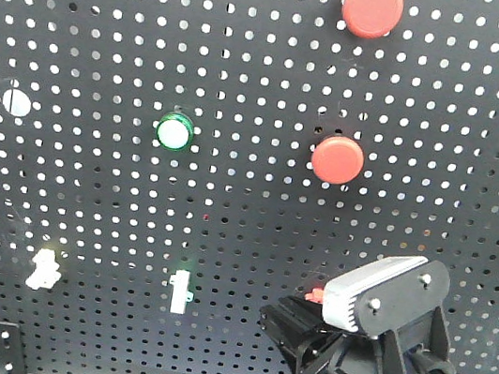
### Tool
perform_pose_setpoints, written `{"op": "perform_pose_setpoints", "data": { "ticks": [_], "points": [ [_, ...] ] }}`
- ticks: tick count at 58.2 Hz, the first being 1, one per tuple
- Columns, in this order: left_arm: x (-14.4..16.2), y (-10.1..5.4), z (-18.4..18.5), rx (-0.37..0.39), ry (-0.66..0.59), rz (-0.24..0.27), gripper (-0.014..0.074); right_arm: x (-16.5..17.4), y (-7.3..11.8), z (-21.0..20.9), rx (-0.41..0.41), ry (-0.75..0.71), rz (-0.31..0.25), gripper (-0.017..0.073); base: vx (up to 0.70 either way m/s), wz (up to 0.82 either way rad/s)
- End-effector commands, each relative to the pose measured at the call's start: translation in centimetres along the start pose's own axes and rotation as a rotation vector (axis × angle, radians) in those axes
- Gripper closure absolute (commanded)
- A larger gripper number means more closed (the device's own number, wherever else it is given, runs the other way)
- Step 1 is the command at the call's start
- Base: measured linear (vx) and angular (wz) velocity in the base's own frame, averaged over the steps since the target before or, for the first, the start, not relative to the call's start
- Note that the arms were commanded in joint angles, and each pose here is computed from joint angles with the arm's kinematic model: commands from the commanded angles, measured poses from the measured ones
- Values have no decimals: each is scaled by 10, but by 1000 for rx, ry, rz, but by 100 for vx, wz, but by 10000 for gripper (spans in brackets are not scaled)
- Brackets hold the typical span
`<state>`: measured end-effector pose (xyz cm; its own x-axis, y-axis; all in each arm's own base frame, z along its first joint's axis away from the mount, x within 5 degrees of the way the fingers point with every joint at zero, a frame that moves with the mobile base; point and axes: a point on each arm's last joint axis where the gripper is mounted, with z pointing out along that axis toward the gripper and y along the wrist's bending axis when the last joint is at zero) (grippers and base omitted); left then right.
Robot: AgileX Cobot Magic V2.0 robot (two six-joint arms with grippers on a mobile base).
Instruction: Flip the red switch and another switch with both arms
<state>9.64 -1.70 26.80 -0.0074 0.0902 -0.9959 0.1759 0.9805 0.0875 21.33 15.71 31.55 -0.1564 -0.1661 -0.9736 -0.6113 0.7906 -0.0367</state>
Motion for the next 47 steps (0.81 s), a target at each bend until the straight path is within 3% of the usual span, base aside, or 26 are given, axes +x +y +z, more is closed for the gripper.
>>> {"op": "perform_pose_setpoints", "data": {
  "ticks": [1,2,3,7,18,47],
  "points": [
    [9,2,-17,-47,-159,-16,591,-24,0,-6,-9,-137,-6,566,0,0],
    [13,2,-19,-55,-161,-23,591,-24,0,-6,-9,-137,-6,566,0,0],
    [50,1,-34,-97,-192,-74,591,-24,0,-6,-9,-137,-6,566,0,0],
    [62,0,-38,-102,-178,-90,591,-24,0,-6,-9,-137,-6,566,0,0],
    [64,0,-40,-107,-124,-90,591,-23,0,-6,-8,-129,-6,566,0,0],
    [65,0,-40,-107,-122,-90,591,-23,0,-6,-8,-130,-6,566,0,0]
  ]
}}
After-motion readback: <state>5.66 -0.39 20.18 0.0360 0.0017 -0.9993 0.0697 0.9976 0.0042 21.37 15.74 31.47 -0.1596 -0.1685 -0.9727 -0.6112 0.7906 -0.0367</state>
